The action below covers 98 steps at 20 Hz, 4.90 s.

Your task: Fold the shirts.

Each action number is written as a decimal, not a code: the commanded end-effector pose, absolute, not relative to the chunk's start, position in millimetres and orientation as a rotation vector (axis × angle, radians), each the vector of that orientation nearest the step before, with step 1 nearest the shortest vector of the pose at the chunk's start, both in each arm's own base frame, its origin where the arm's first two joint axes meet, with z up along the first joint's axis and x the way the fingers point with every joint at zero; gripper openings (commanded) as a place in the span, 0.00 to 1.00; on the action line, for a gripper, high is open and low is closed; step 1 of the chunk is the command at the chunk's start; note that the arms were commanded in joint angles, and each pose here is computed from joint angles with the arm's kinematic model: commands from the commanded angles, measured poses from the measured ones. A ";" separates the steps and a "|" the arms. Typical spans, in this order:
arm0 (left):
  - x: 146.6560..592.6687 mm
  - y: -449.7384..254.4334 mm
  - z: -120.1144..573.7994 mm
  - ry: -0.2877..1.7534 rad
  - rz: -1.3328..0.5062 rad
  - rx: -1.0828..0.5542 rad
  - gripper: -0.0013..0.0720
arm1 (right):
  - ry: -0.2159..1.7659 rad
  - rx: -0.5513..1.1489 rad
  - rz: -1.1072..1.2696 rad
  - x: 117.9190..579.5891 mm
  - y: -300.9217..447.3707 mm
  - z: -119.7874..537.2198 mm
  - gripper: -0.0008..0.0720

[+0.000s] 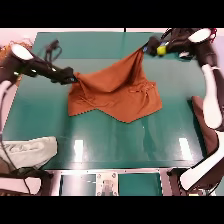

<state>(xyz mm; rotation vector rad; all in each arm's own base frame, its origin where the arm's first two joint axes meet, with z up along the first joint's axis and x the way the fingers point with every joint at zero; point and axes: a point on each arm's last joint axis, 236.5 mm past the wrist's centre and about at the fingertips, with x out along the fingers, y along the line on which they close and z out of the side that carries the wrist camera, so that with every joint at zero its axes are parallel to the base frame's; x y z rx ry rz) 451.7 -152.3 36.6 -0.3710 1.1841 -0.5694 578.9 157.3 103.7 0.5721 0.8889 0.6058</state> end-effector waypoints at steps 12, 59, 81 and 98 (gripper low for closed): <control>476.1 -34.0 -28.9 1.266 -0.362 -0.426 0.83 | 1.259 0.697 0.289 491.3 -34.4 23.9 0.31; 170.0 -94.5 610.0 -0.453 -0.402 0.086 0.05 | 0.286 0.273 0.668 278.2 128.5 424.7 0.03; 620.4 -181.5 161.7 0.467 -0.572 -0.151 0.05 | 0.815 0.680 0.249 542.6 47.3 21.7 0.03; 511.6 -77.4 81.9 1.173 -0.562 -0.289 0.05 | 1.113 0.730 0.250 448.4 -40.7 13.0 0.03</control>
